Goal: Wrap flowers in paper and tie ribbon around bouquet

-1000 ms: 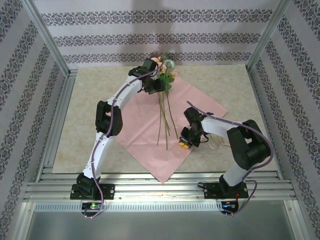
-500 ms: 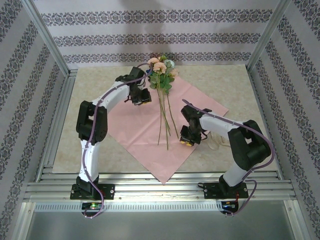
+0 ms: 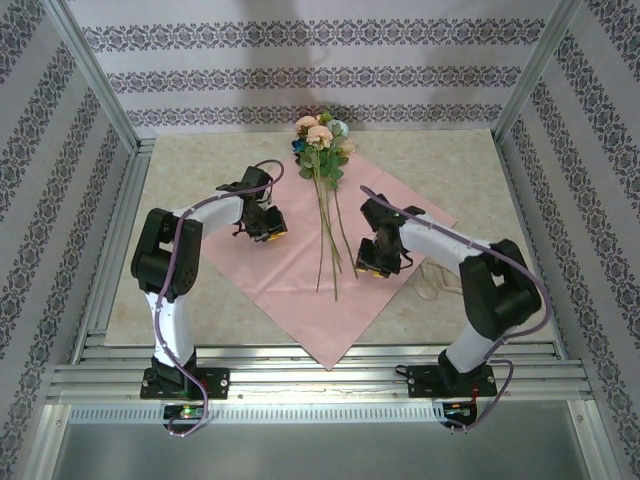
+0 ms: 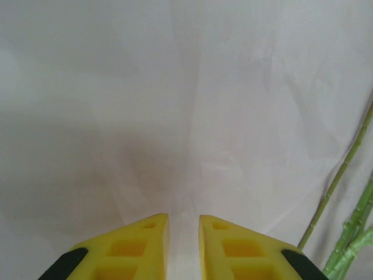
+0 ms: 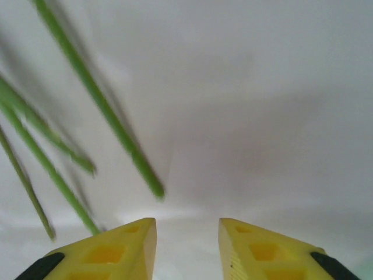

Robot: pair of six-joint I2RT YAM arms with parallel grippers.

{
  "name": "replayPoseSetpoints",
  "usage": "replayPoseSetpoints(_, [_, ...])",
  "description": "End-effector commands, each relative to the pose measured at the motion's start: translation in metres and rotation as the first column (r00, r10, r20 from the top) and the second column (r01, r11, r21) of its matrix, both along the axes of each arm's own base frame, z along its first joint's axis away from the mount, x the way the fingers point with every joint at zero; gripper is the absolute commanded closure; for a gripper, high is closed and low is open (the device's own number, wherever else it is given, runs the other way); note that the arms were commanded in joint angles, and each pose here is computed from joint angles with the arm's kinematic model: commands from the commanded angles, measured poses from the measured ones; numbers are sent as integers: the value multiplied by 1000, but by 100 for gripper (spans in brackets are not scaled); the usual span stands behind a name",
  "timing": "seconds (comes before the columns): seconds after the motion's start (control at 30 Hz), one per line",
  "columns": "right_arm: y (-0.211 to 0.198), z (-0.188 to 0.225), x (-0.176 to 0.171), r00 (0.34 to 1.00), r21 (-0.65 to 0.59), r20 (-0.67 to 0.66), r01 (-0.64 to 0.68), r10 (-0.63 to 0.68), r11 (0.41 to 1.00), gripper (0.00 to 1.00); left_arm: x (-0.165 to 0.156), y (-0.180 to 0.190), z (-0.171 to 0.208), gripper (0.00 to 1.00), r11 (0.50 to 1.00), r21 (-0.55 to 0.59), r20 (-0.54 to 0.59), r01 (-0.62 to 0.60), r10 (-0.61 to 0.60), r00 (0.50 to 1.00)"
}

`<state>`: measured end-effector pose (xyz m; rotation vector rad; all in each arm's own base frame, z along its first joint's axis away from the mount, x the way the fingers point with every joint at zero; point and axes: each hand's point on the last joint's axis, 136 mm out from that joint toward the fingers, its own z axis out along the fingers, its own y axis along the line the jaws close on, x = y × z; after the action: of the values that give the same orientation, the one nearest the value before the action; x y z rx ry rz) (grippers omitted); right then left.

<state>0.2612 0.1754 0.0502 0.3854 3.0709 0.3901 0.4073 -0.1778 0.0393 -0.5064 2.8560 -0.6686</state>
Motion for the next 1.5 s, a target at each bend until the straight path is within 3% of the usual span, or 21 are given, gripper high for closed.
replayPoseSetpoints(0.0, [-7,5,-37,989,-62,16,-143,144,988,60,5,-8,43,77,998,-62,90,-14,19,996])
replayPoseSetpoints(0.1, [15,10,-53,928,-81,79,-358,364,930,55,-17,-8,51,77,996,-86,30,-15,17,999])
replayPoseSetpoints(0.27, [102,25,-79,686,-62,218,-700,694,712,51,-58,1,25,81,993,-115,-125,-32,17,992])
replayPoseSetpoints(0.37, [147,20,-94,555,-78,212,-811,805,580,48,-61,20,2,87,989,-120,-180,-81,59,982])
replayPoseSetpoints(0.47, [186,11,-110,416,-138,179,-886,891,442,45,-49,45,-11,92,990,-83,-149,-112,99,984])
replayPoseSetpoints(0.6, [210,-4,-127,292,-213,125,-925,948,314,41,-38,51,-24,96,986,-112,-147,-125,108,983])
replayPoseSetpoints(0.8, [210,-28,-122,329,-247,58,-910,942,333,40,-41,51,-32,96,984,-116,-159,-134,115,981])
replayPoseSetpoints(1.0, [202,-37,-110,372,-277,31,-889,928,365,49,-44,52,-35,96,985,-113,-163,-131,112,980])
replayPoseSetpoints(1.2, [192,-43,-109,373,-286,2,-889,928,358,54,-42,52,-35,96,985,-112,-161,-129,110,981])
replayPoseSetpoints(1.47, [194,-40,-105,362,-293,17,-889,932,351,80,-37,53,-29,96,986,-107,-144,-129,113,983])
